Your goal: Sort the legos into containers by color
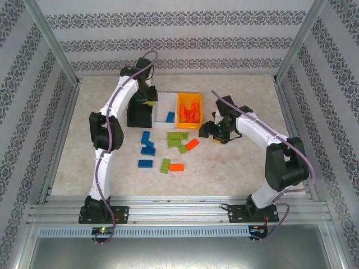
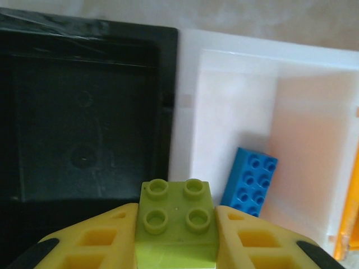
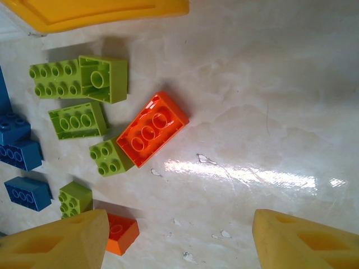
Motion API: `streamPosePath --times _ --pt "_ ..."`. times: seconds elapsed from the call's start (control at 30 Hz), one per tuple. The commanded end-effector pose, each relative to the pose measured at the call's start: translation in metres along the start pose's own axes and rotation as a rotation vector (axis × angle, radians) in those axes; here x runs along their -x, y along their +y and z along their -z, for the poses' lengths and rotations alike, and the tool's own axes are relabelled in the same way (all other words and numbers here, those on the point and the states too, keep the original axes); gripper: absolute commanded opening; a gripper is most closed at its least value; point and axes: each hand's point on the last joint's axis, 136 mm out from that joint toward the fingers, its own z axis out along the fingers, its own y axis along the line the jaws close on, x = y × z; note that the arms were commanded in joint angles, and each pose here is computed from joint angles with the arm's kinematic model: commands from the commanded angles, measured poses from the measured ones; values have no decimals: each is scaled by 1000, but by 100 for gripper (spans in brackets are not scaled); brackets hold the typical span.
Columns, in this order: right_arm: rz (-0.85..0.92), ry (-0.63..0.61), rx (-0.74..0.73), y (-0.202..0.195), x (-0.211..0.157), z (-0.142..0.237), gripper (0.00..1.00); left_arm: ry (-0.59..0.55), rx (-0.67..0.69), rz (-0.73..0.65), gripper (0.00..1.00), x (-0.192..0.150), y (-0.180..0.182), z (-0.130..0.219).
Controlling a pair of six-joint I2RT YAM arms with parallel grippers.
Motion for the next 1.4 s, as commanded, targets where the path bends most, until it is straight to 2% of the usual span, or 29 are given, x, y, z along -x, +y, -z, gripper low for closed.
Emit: streamPosePath --times 0.0,0.2,0.4,0.57,0.73,0.83,1.07,1.37 --pt "-2 15 -10 3 -9 -1 69 0 42 13 33 -2 19 19" --pt "55 60 -33 13 -22 -10 69 27 106 39 33 -6 48 3" --pt "133 110 -90 24 -30 -25 70 60 110 57 33 -10 59 -16" --pt "199 148 -196 21 -26 -36 72 75 100 64 45 -14 60 -20" --pt "169 164 -250 20 -13 -46 75 60 85 63 60 -17 58 -8" --pt "138 182 -278 19 -9 -53 75 45 76 64 64 -21 56 4" --pt "45 177 -337 14 2 -62 79 -4 60 60 67 -38 55 42" --pt "-33 174 -358 15 13 -82 81 -16 49 75 68 -87 57 73"
